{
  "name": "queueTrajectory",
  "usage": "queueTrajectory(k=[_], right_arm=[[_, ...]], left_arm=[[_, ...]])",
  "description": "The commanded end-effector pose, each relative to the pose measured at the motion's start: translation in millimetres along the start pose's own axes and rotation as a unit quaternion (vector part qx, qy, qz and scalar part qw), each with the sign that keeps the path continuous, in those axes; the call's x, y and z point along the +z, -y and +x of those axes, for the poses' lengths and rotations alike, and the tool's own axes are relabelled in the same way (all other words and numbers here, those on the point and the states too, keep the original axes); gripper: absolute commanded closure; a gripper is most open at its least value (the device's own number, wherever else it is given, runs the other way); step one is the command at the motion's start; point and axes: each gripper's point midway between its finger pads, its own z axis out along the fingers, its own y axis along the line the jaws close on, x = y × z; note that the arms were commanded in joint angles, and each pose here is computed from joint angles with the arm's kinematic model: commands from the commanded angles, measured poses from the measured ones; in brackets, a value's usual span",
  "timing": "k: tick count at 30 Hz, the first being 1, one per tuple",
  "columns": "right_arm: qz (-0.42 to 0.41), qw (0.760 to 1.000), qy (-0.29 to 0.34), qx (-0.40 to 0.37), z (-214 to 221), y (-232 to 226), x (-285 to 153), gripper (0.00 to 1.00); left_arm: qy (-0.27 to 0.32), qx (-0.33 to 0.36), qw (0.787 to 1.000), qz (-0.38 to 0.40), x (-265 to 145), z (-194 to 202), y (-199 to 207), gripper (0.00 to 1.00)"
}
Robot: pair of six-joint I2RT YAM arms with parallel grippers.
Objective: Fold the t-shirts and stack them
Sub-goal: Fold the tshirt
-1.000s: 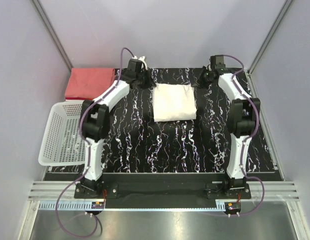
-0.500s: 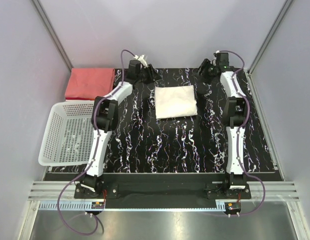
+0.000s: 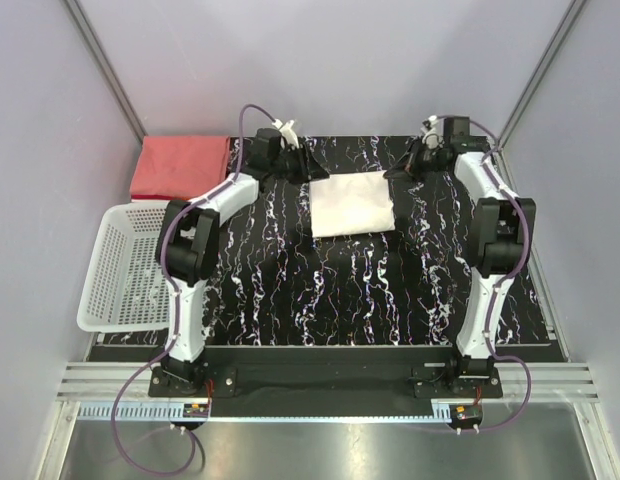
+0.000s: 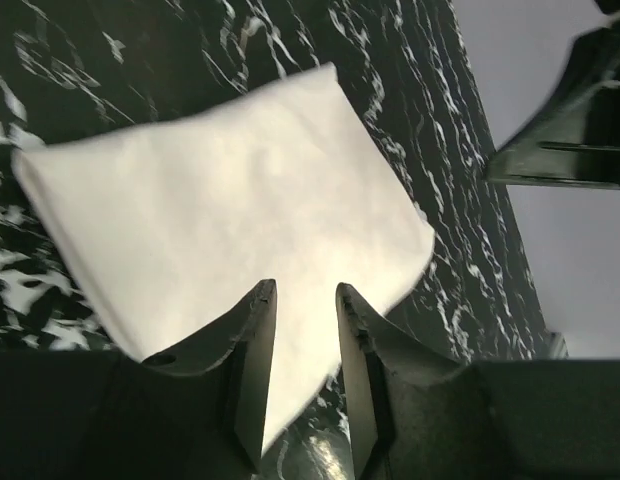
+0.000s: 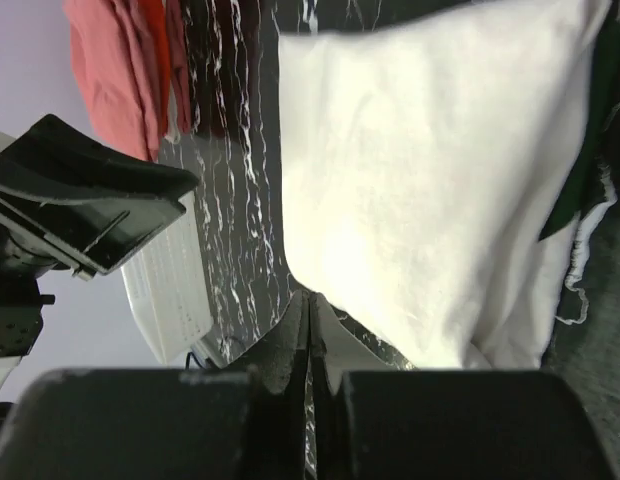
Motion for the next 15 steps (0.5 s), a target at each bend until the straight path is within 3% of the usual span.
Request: queueTrajectory(k=[1, 6, 11, 15], right_arm=[[-0.032, 0.998, -0.05, 0.011, 30.4, 12.4, 19.1, 0.96], [0.029, 0.997, -0.057, 0.037, 36.6, 75.5, 49.6, 0.98], [0.028, 0.999, -0.018, 0.028, 0.2, 71.8, 42.8, 0.94], [0.017, 1.0, 0.007, 0.017, -13.0, 41.1, 20.9, 0.87]], left_arm=[[-0.003, -0.016, 1.0, 0.01, -3.9, 18.7, 11.5, 0.66], [-0.022, -0.032, 0.999, -0.006, -1.9, 44.9, -1.4, 0.67], [-0.026, 0.0, 1.0, -0.012, -9.2, 40.4, 19.5, 0.67], [-0.014, 0.027, 1.0, 0.009, -9.1, 31.5, 50.3, 0.66]])
